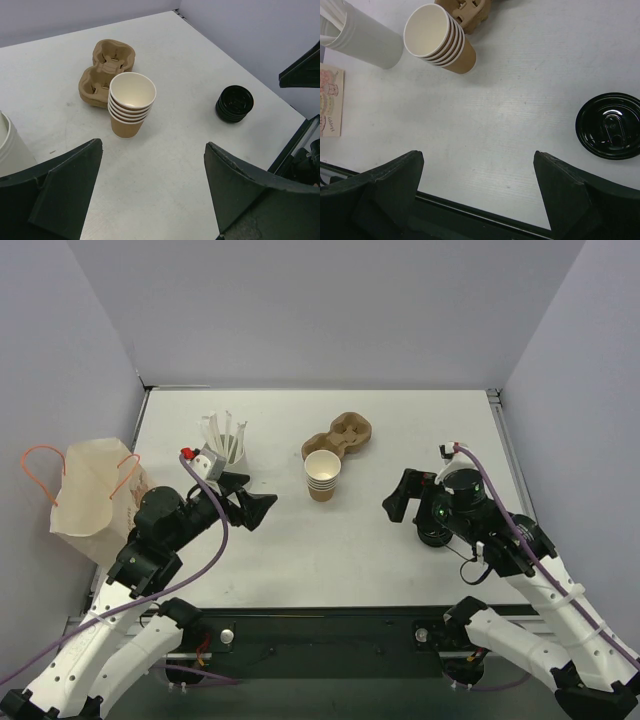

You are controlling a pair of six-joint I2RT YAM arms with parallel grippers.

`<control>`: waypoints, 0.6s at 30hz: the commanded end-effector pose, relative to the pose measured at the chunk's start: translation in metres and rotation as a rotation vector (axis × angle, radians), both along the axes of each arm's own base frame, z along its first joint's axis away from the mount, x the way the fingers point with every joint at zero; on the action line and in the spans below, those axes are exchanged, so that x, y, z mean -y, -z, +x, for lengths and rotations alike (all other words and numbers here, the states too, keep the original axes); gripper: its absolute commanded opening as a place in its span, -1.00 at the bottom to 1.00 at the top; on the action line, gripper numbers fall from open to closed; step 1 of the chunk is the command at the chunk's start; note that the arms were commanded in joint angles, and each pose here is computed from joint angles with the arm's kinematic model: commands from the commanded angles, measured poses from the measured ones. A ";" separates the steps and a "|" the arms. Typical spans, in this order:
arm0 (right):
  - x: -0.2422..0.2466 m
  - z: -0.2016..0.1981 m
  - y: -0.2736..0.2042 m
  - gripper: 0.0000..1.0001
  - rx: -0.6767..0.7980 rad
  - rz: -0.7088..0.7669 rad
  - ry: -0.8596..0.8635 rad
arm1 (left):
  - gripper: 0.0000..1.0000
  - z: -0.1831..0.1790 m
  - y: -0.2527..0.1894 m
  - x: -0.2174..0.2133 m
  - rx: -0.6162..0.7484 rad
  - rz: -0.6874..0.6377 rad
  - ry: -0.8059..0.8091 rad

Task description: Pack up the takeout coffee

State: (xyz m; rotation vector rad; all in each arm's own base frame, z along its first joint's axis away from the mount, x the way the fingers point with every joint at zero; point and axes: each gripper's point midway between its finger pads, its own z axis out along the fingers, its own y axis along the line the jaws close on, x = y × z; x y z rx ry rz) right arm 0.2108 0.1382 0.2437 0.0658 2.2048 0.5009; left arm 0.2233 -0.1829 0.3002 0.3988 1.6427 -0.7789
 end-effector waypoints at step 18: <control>-0.029 0.103 -0.035 0.26 0.037 -0.187 0.085 | 0.85 0.001 -0.016 0.002 0.053 -0.029 0.004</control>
